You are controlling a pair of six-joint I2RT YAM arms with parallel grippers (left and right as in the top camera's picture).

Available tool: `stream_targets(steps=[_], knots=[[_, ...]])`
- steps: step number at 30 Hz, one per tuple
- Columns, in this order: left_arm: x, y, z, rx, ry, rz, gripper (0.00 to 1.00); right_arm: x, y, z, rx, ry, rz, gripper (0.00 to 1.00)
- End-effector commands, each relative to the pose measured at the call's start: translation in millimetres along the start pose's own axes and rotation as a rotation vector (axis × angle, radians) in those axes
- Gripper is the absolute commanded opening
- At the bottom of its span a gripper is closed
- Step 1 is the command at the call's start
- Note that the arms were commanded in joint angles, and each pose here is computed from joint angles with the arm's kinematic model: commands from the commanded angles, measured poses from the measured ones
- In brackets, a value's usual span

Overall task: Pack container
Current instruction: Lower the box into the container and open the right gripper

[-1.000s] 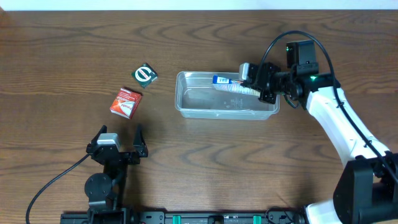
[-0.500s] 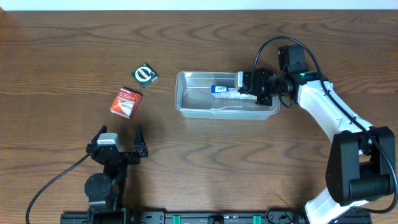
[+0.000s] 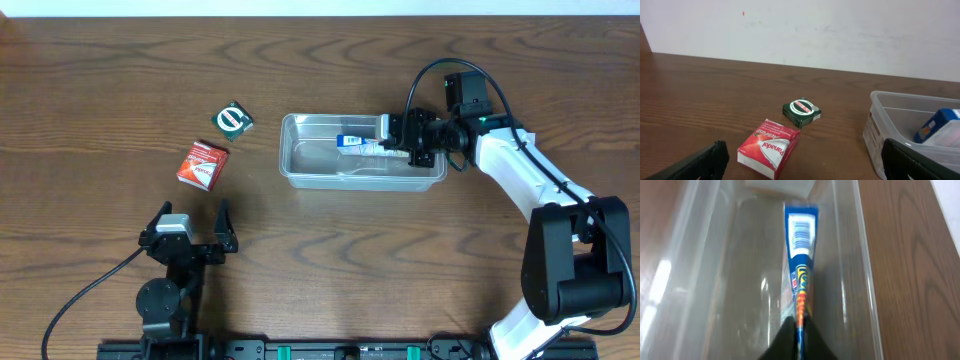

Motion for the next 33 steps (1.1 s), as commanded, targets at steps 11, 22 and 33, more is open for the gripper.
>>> stream_targets(steps=[11, 22, 33], knots=[[-13.9, 3.2, -0.7, 0.008, 0.045, -0.005, 0.98, -12.3, -0.1, -6.9, 0.004, 0.062, -0.004, 0.67], [-13.9, 3.2, -0.7, 0.008, 0.045, -0.005, 0.98, 21.0, -8.8, 23.6, -0.055, 0.022, -0.041, 0.67], [-13.9, 3.2, -0.7, 0.008, 0.046, -0.005, 0.98, 47.5, 0.8, 52.3, -0.054, -0.005, -0.049, 0.63]])
Point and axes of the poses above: each gripper's point midway between its finger pads, its own z axis back along the fingers, its own y axis along the line the jaws close on, x = y × z, the point moved 2 cm from there along z, back along the fingers, and after that the axes turned 6 degrees about z, right-handed, at the moved point
